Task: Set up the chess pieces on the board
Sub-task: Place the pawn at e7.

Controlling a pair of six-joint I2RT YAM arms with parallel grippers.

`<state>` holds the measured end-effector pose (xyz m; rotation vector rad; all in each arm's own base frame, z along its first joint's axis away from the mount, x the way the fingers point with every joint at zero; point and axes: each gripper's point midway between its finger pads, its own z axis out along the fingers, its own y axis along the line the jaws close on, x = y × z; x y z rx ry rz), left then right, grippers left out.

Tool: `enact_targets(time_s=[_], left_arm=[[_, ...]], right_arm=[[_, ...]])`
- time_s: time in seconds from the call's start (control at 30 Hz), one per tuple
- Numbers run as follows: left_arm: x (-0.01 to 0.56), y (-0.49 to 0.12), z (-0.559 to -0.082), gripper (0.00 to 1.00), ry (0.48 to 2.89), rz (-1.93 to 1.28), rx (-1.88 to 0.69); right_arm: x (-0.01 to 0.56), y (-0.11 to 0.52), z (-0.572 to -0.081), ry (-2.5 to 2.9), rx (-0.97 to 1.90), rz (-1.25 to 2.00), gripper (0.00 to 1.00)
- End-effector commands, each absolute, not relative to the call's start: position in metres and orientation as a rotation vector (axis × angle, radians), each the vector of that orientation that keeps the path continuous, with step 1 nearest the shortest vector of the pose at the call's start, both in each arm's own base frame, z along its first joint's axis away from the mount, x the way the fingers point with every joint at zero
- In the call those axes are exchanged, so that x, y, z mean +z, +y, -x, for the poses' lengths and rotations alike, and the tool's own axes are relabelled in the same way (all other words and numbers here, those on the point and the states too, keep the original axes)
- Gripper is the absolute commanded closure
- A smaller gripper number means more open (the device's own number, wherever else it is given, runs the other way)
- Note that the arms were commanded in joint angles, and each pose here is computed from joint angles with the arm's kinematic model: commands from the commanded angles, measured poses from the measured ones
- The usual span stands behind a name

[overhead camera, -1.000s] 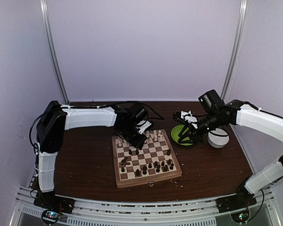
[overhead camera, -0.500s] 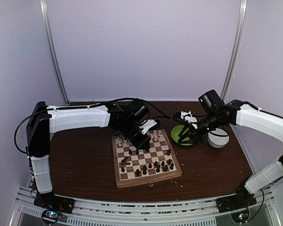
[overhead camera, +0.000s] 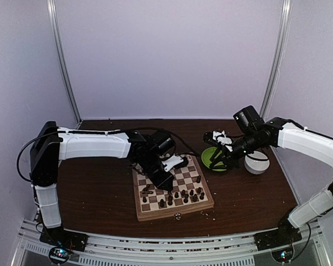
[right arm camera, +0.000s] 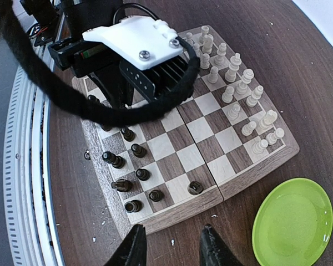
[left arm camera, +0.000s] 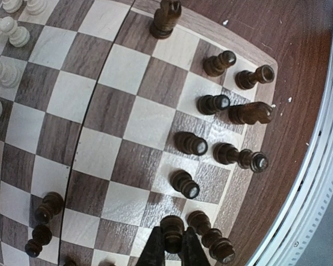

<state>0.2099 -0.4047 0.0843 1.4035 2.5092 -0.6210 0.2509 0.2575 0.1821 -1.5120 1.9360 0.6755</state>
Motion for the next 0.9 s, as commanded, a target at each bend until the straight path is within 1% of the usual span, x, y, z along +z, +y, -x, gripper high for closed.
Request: enact_targets(time_s=[0.0, 0.47, 0.6, 0.77, 0.87], left_arm=[[0.079, -0.415, -0.207, 1.0, 2.492, -1.448, -0.666], [0.061, -0.411, -0.211, 1.0, 2.528, -1.442, -0.596], [0.061, -0.41, -0.213, 0.88, 2.525, -1.443, -0.582], [0.077, -0.409, -0.215, 0.79, 2.488, -1.441, -0.58], [0.091, -0.407, -0.22, 0.75, 2.462, -1.433, -0.543]], right_arm=[[0.19, 0.256, -0.256, 1.921, 0.646, 1.509, 0.67], [0.189, 0.256, -0.257, 1.925, 0.647, 1.513, 0.67], [0.188, 0.256, -0.257, 1.929, 0.647, 1.514, 0.67], [0.188, 0.257, -0.256, 1.927, 0.651, 1.514, 0.67], [0.188, 0.257, -0.256, 1.928, 0.654, 1.514, 0.67]])
